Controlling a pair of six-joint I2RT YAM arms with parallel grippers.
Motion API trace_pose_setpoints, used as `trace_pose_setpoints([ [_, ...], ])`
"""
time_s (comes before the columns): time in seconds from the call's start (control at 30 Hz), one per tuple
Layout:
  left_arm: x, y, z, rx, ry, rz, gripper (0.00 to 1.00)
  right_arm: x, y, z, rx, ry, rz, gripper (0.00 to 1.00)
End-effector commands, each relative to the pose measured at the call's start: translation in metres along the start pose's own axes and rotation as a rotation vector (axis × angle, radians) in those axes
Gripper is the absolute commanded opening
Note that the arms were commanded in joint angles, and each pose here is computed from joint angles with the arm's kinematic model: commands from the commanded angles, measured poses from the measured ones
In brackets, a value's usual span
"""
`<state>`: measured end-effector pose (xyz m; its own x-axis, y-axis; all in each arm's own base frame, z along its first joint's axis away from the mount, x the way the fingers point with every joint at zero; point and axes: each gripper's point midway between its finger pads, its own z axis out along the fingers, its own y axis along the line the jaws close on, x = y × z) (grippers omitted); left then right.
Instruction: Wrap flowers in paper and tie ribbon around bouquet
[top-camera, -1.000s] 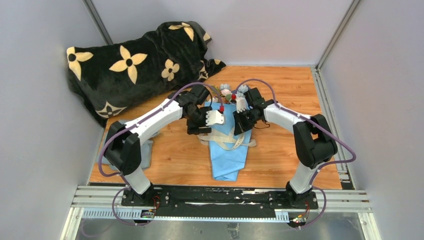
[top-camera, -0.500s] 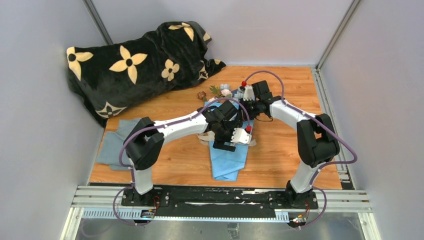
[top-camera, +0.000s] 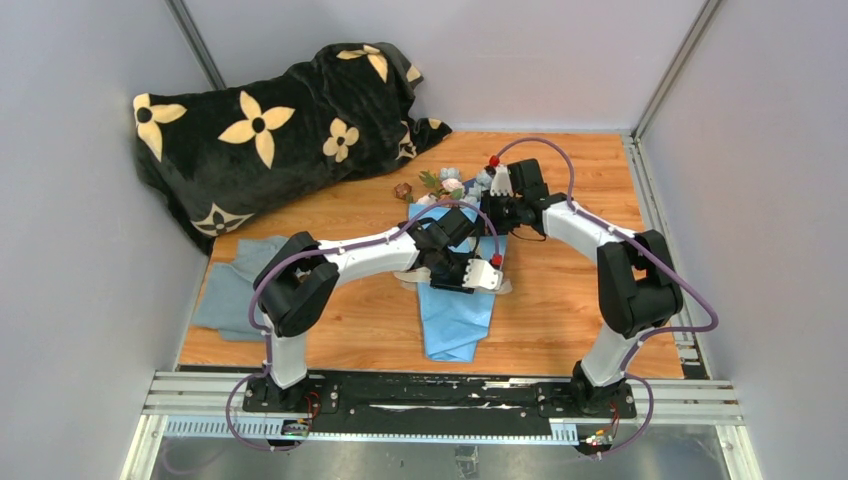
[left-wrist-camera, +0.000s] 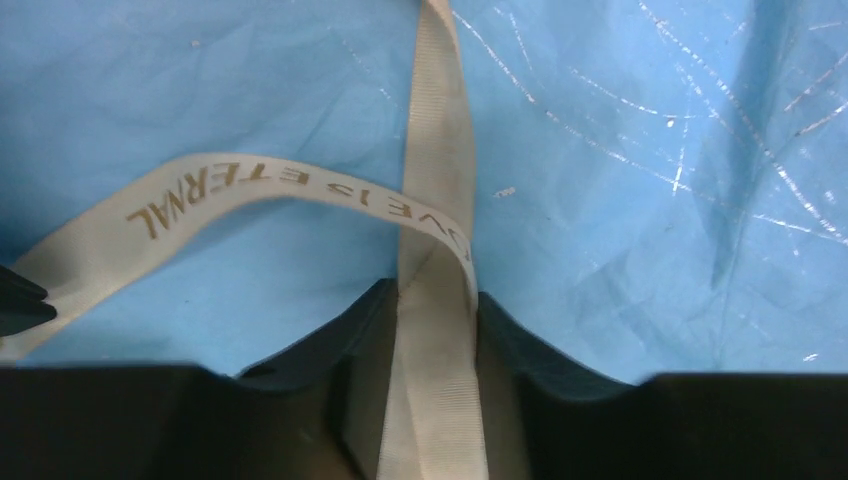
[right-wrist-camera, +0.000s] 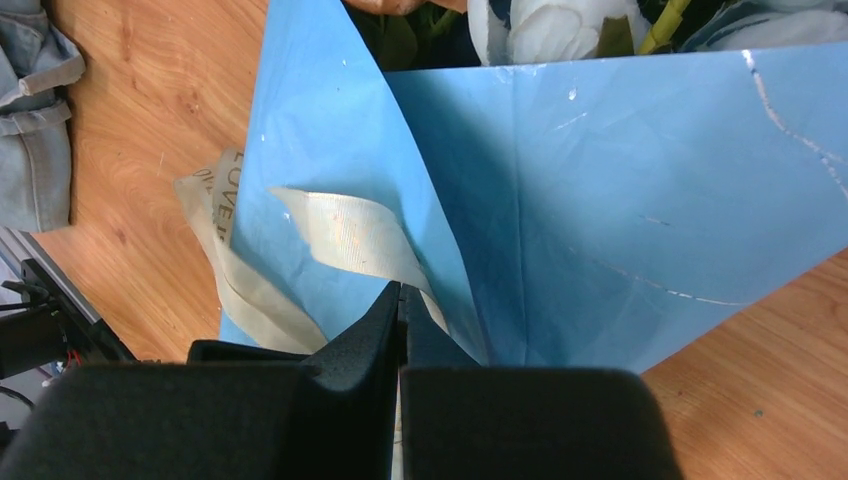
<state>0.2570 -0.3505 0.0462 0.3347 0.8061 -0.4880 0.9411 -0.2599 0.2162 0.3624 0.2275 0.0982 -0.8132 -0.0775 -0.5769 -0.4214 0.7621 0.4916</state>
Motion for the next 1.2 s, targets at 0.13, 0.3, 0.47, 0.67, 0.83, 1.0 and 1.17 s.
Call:
trace_pose_setpoints([
  [0.13, 0.009, -0.001, -0.002, 0.001, 0.054, -0.002, 0.04, 0.026, -0.003, -0.008, -0.012, 0.045, 0.005, 0.01],
  [0.3, -0.015, 0.009, -0.032, -0.037, 0.000, -0.008, 0.00, 0.047, 0.002, -0.010, -0.065, 0.111, -0.017, 0.00],
  [0.47, -0.041, 0.019, -0.064, -0.059, -0.047, -0.027, 0.00, 0.074, 0.007, -0.016, -0.125, 0.213, -0.045, 0.00],
  [0.67, -0.050, 0.036, -0.073, -0.112, -0.046, -0.061, 0.00, 0.120, 0.024, -0.023, -0.269, 0.368, -0.009, 0.00],
  [0.83, -0.051, 0.045, -0.079, -0.146, -0.043, -0.093, 0.00, 0.145, 0.031, -0.039, -0.307, 0.469, 0.002, 0.02],
  [1.0, -0.047, 0.041, -0.076, -0.133, -0.037, -0.099, 0.00, 0.120, 0.019, -0.054, -0.138, 0.392, -0.061, 0.27],
  [1.17, -0.041, 0.038, -0.071, -0.125, -0.031, -0.108, 0.00, 0.079, -0.005, -0.076, 0.090, 0.279, -0.099, 0.44],
])
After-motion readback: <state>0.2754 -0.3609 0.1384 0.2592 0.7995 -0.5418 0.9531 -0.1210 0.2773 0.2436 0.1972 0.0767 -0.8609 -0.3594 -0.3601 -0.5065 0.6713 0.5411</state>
